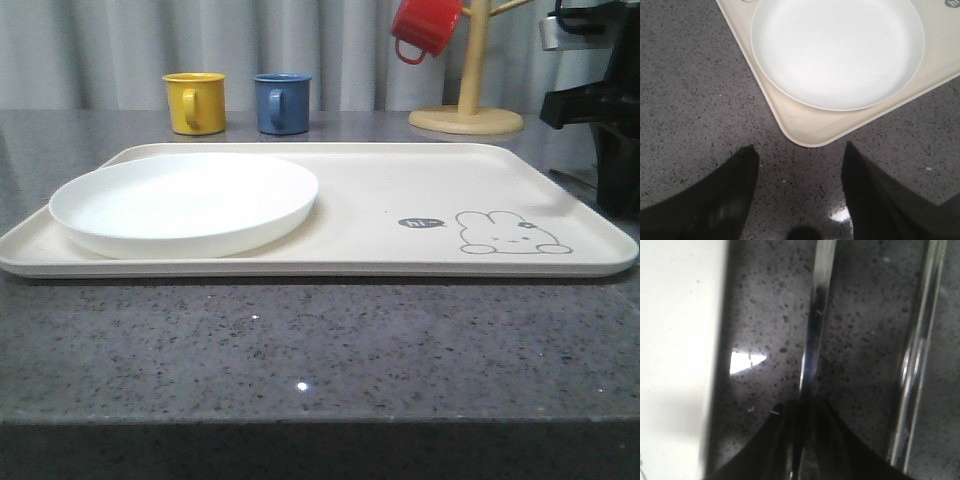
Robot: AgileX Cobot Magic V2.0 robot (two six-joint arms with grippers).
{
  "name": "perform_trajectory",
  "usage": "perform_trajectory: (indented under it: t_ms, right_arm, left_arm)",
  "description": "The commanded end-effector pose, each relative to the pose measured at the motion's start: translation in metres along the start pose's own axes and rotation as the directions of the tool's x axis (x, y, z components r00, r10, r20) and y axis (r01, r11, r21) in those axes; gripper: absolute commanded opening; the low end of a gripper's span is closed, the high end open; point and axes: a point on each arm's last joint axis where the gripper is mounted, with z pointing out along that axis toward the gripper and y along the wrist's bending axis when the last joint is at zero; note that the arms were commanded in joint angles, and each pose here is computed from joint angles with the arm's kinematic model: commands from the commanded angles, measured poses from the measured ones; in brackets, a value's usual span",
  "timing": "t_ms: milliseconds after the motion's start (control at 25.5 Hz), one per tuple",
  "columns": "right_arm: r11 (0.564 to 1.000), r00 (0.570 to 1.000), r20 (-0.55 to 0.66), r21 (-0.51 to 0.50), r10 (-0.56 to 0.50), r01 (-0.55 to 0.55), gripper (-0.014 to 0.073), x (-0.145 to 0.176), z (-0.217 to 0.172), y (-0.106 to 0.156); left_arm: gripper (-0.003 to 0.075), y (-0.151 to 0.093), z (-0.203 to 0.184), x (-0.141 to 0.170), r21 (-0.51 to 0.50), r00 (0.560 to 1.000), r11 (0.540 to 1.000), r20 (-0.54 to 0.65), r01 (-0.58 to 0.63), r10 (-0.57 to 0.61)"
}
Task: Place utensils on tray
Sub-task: 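Grasp the steel fork on the table with the right gripper, then carry the fork onto the tray beside the bunny drawing and release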
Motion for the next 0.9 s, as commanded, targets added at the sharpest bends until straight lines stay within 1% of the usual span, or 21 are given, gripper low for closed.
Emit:
perform_trajectory:
  t_ms: [0,118,275,550,668,864]
  right_arm:
    - [1.0,0.996,0.089,-0.003,-0.01,0.01,0.0043,-0.006,-0.021,0.0]
    - [1.0,0.996,0.088,-0.007,-0.007,0.008,-0.0012,-0.006,-0.021,0.0]
    - [1.0,0.997,0.083,-0.006,-0.007,0.008,-0.0052,-0.006,-0.023,0.0]
    - [1.0,0.995,0.1,-0.005,-0.019,0.019,-0.005,-0.006,-0.048,0.003]
    - [0.999,0.993,0.113,-0.014,-0.04,0.042,-0.005,-0.006,-0.064,0.011]
    - [0.991,0.986,0.115,-0.039,-0.123,0.128,-0.0049,-0.007,-0.085,0.041]
  left_arm:
    - [0.037,0.0,-0.007,-0.011,-0.005,0.996,1.0,0.09,0.009,-0.008]
    - [0.037,0.0,-0.007,-0.011,-0.005,0.996,1.0,0.09,0.009,-0.008]
    - [0.037,0.0,-0.007,-0.011,-0.005,0.996,1.0,0.09,0.009,-0.008]
    - [0.037,0.0,-0.007,-0.011,-0.005,0.996,1.0,0.09,0.009,-0.008]
    - [0.037,0.0,-0.007,-0.011,-0.005,0.996,1.0,0.09,0.009,-0.008]
    - [0.037,0.0,-0.007,-0.011,-0.005,0.996,1.0,0.09,0.009,-0.008]
